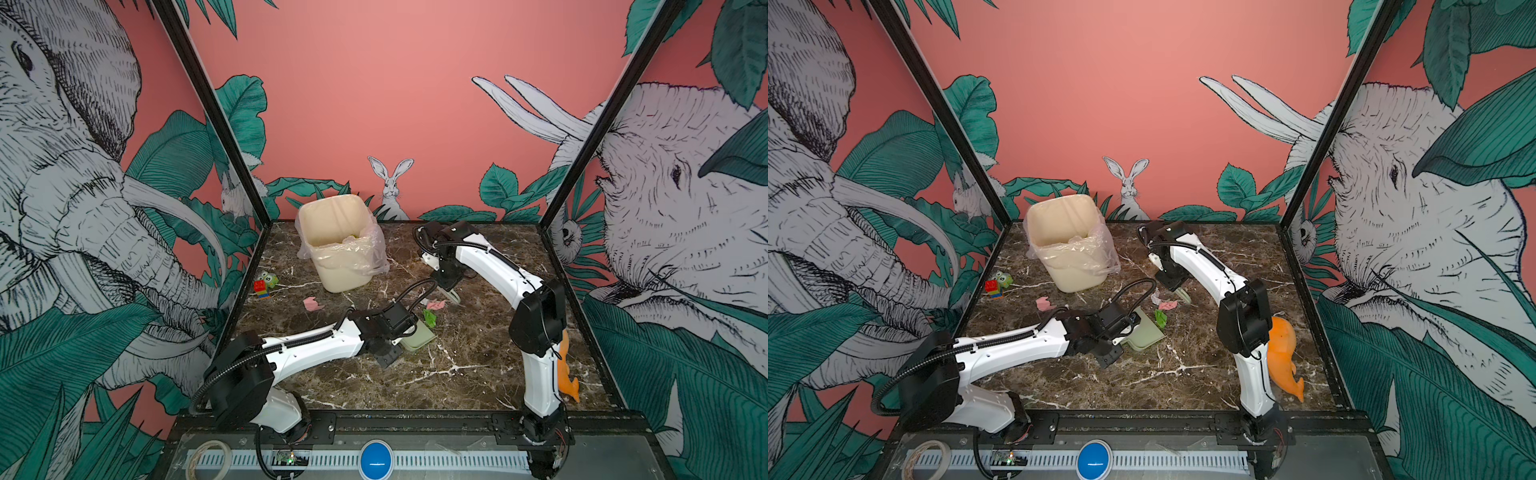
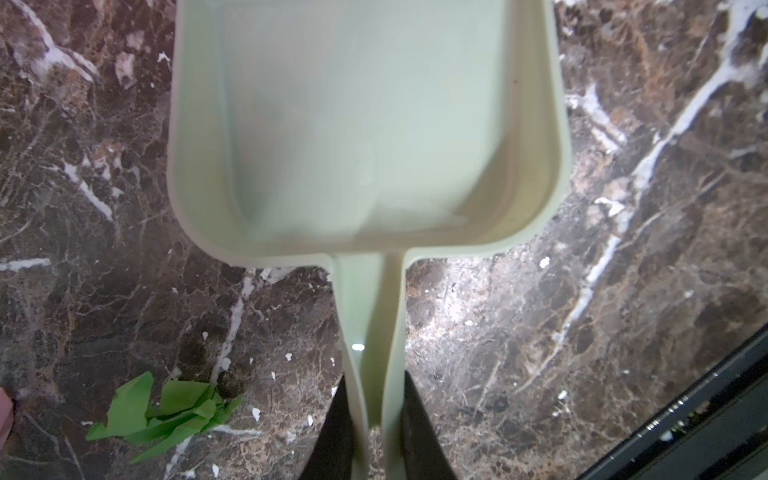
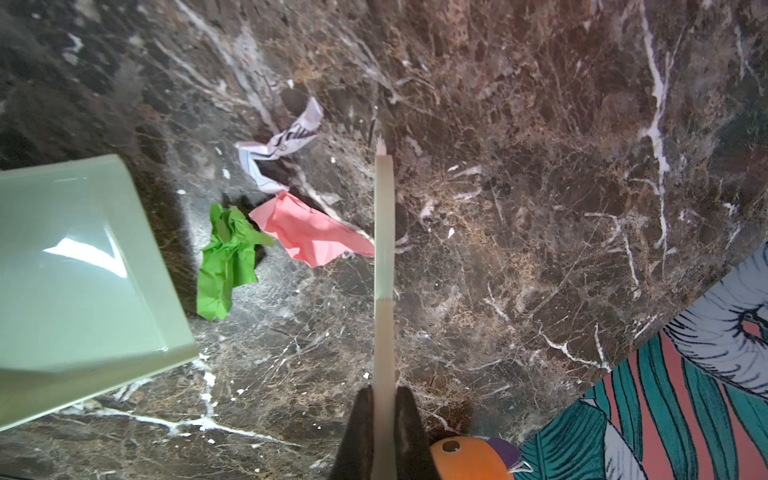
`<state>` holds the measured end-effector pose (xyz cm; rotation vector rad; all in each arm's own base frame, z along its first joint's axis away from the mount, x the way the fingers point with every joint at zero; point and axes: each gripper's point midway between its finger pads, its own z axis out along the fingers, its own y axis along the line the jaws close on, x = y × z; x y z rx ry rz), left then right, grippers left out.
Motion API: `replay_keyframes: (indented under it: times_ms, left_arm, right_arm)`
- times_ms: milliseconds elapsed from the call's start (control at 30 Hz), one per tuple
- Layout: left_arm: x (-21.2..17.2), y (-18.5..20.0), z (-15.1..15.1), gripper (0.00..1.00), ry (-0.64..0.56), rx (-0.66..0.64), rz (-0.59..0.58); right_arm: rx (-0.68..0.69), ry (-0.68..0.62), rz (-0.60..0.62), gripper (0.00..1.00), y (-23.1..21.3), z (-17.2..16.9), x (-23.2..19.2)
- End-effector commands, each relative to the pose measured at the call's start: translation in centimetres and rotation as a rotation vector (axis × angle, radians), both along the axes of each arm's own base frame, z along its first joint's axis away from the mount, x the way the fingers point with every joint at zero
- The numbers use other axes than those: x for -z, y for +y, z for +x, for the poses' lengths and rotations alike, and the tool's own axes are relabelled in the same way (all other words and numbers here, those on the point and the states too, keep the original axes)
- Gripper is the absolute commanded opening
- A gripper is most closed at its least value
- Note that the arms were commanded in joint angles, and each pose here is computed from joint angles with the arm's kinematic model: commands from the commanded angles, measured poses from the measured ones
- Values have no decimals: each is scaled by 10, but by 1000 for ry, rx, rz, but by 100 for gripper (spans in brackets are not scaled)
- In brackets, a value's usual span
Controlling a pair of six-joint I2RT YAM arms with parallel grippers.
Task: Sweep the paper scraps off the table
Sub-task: 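Position the brush with the right gripper beyond the pink and green scraps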
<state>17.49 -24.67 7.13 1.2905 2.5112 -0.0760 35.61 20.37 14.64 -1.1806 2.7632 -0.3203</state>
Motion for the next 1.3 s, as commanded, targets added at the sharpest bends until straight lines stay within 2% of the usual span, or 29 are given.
replay_keyframes:
  times_ms: [0, 233, 567, 1033, 1267]
  left_arm:
    - [7, 2, -2, 12, -1, 7, 12]
    - [12, 6, -5, 12, 6, -7, 6]
    - [18, 6, -5, 12, 0, -11, -4]
    - [23, 4, -5, 12, 3, -20, -8]
    - [24, 4, -4, 12, 2, -25, -7]
  right_arm:
    - [-21, -6, -6, 0, 0, -7, -15]
    - [12, -76, -81, 0, -18, 8, -23]
    - [2, -34, -98, 0, -12, 11, -5]
    - [-37, 50, -44, 0, 9, -22, 2]
    - [-59, 91, 26, 0, 27, -48, -7]
